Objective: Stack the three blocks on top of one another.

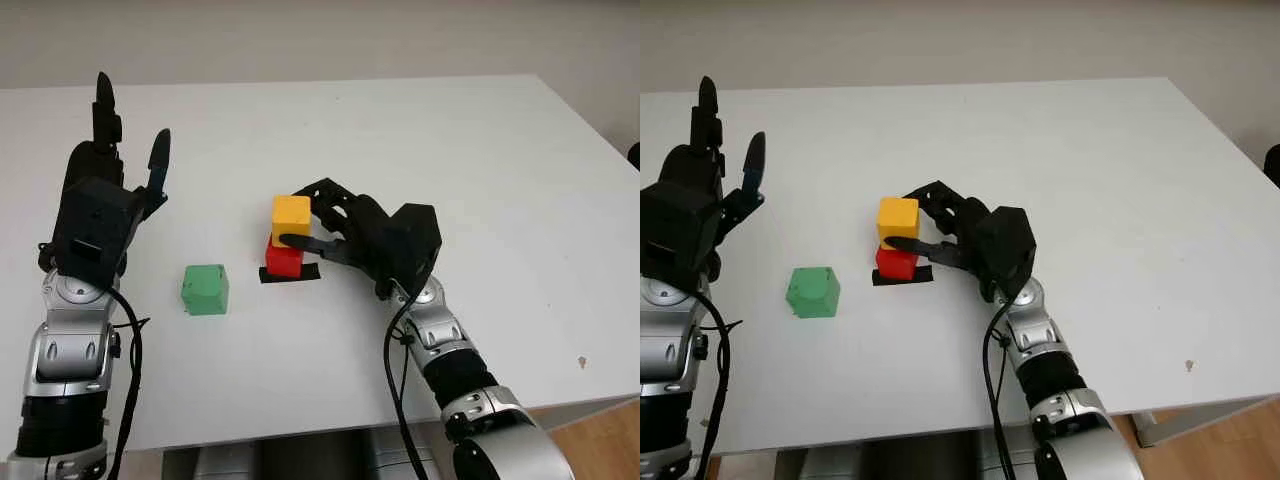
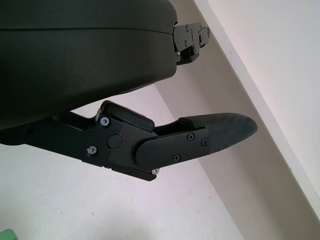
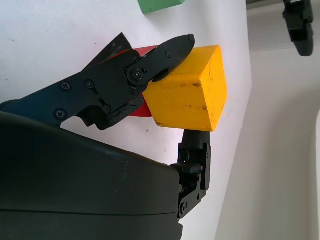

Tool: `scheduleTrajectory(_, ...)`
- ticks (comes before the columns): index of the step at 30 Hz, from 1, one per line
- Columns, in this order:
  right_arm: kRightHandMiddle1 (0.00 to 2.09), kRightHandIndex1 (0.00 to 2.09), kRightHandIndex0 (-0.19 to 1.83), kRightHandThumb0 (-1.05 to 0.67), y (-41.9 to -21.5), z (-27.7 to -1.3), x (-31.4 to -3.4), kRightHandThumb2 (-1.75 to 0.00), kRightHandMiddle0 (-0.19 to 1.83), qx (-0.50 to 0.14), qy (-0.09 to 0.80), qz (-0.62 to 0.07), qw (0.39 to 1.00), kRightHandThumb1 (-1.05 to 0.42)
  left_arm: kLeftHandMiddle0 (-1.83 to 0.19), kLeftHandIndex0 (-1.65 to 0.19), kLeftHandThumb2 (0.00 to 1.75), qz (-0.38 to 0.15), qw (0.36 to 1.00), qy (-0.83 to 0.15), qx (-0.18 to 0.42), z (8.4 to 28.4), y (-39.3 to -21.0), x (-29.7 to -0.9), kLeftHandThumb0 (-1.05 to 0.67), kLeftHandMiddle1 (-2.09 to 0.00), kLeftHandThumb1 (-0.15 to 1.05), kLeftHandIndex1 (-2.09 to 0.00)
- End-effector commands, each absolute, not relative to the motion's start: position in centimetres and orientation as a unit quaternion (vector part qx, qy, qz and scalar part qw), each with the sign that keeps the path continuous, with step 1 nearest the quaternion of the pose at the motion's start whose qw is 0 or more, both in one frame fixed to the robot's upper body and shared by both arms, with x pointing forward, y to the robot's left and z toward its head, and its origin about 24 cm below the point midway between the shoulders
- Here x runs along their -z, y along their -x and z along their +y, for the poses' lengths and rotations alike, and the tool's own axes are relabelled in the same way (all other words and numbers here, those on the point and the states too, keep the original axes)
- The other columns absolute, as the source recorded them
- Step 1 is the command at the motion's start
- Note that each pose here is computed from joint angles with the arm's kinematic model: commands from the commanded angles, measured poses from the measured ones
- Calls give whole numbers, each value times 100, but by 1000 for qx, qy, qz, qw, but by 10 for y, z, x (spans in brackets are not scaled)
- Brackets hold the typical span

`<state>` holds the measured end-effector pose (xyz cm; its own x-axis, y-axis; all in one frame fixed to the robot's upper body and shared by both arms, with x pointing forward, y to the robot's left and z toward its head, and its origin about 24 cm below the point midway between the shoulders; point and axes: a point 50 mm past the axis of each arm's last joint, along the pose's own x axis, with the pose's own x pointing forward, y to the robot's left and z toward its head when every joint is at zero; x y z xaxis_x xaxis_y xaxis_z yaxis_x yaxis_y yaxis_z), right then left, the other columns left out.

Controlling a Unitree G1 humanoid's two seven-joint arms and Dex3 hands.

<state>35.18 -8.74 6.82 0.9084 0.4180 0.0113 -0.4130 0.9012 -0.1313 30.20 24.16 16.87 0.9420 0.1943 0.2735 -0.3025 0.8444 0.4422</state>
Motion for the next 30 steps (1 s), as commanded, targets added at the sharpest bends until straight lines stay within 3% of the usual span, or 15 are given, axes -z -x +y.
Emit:
scheduleTrajectory(1, 150, 6, 24, -49, -357, -84, -80, -5, 38, -219, 73, -45, 972, -94, 18, 18, 66, -120, 951, -251, -131, 241, -300, -173, -75, -5, 105, -5)
scheduleTrajectory(27, 147, 5, 24, -48, -359, -84, -77, -6, 36, -224, 108, -41, 968, -95, 19, 18, 64, -119, 953, -246, -127, 240, -301, -172, -75, -5, 105, -5)
scheduleTrajectory(30, 140, 4, 21, -50, -359, -84, -76, -6, 27, -226, 109, -35, 967, -95, 19, 18, 64, -119, 954, -245, -126, 240, -301, -171, -76, -5, 105, -5)
